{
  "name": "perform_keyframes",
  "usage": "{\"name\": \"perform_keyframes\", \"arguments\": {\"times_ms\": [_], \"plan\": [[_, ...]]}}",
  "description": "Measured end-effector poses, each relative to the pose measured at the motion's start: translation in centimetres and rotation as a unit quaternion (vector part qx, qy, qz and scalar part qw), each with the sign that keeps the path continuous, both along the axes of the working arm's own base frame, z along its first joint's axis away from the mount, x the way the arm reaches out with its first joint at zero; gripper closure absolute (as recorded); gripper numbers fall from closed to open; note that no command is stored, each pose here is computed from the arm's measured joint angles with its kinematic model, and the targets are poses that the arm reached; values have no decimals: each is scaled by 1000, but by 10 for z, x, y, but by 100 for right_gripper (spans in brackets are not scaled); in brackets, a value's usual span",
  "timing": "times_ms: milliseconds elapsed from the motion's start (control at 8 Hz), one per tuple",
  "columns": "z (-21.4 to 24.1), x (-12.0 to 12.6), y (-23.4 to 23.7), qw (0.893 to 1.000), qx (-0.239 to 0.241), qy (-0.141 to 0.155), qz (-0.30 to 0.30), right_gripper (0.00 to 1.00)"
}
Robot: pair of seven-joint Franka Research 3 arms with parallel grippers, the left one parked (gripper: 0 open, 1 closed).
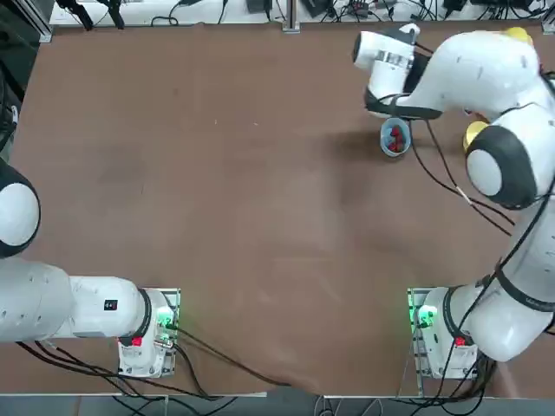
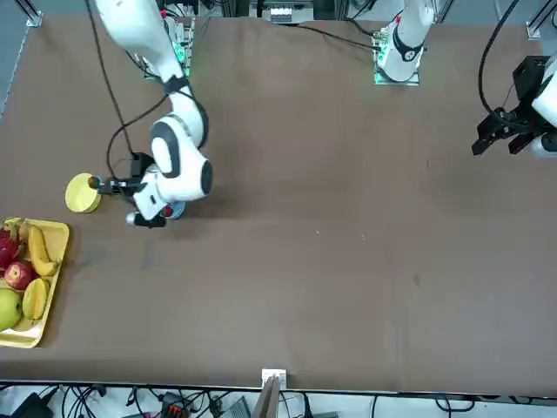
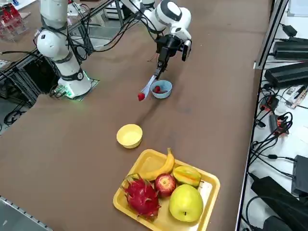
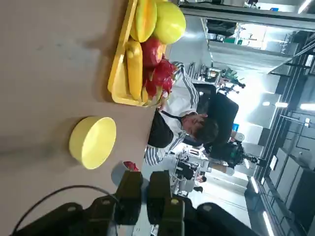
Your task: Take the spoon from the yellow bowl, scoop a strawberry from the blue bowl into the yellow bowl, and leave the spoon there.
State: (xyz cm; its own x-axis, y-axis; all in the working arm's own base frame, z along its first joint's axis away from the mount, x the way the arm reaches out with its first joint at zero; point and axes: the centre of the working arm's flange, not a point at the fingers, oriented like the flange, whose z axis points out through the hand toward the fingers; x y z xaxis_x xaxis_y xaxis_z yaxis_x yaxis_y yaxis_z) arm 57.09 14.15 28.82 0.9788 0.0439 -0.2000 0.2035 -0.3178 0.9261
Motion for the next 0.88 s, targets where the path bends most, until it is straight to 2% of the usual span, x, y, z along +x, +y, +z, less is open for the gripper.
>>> {"name": "perform_keyframes", "arguments": {"times_ms": [375, 875], "plan": [[-15, -3, -66, 1000, 19, 20, -12, 90], [-32, -1, -110, 995, 41, 95, -9, 90]]}}
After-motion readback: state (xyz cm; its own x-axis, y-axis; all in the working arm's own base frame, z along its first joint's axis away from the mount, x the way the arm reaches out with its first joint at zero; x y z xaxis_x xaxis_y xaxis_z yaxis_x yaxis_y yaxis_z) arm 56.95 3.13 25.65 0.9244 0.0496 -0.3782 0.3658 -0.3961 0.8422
